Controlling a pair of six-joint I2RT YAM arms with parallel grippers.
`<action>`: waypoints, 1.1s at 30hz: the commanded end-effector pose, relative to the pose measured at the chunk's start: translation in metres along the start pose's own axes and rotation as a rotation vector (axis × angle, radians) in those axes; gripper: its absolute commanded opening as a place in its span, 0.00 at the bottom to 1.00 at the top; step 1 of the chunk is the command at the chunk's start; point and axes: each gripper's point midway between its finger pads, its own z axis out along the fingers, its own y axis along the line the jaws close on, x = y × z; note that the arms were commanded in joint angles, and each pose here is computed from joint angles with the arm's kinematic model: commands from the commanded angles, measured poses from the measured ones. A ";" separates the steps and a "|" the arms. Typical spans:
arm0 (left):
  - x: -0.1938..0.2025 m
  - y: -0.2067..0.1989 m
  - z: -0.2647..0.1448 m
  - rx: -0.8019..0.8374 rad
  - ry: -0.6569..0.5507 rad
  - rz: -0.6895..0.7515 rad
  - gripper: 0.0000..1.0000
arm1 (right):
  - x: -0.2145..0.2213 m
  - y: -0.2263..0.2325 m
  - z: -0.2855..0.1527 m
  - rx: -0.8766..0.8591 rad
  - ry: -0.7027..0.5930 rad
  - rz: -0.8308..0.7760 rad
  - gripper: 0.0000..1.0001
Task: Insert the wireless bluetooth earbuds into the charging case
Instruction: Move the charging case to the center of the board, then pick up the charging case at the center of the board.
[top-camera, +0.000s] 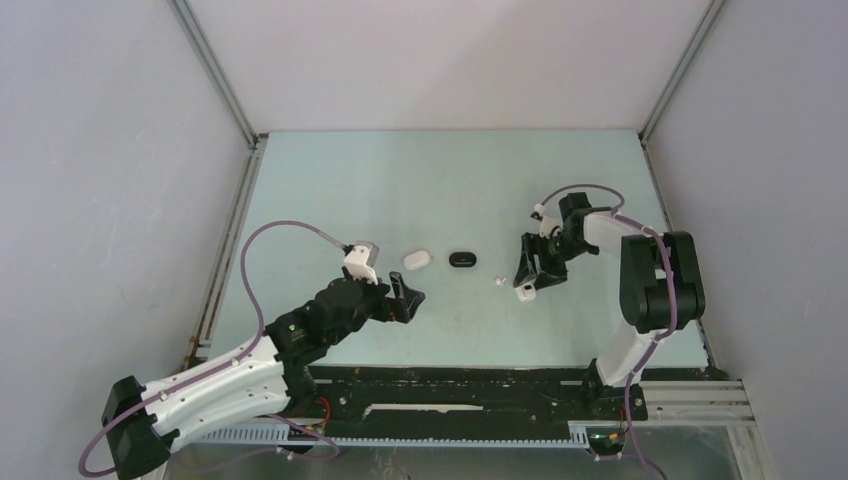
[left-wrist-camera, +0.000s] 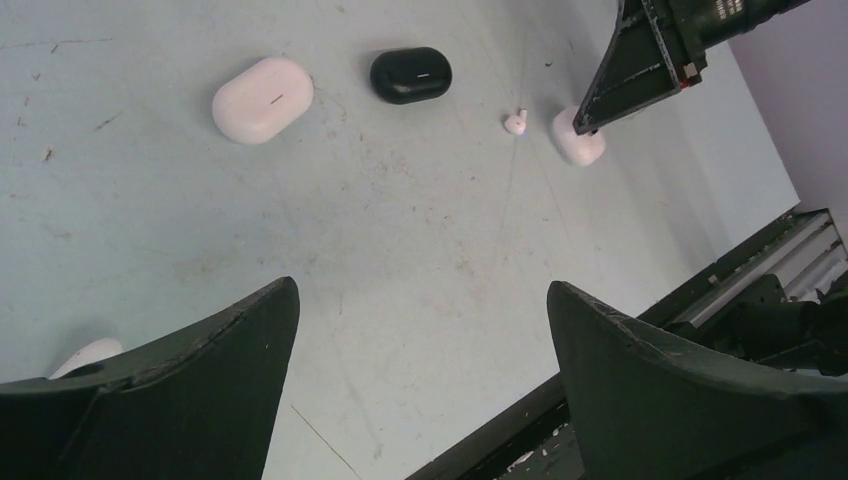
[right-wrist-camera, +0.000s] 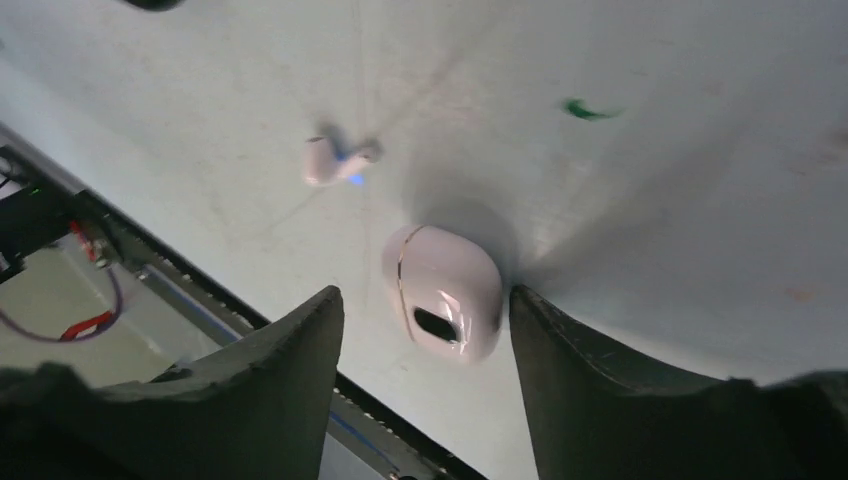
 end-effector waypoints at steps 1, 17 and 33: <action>-0.018 -0.015 0.000 0.055 -0.069 -0.051 1.00 | 0.018 0.034 0.015 -0.161 0.093 0.005 0.71; -0.016 -0.009 0.005 0.042 -0.112 -0.105 1.00 | -0.027 0.032 -0.063 -0.090 -0.048 -0.453 0.62; -0.006 -0.013 -0.005 0.137 -0.073 -0.033 0.91 | -0.092 0.000 -0.035 0.326 -0.099 -1.156 0.50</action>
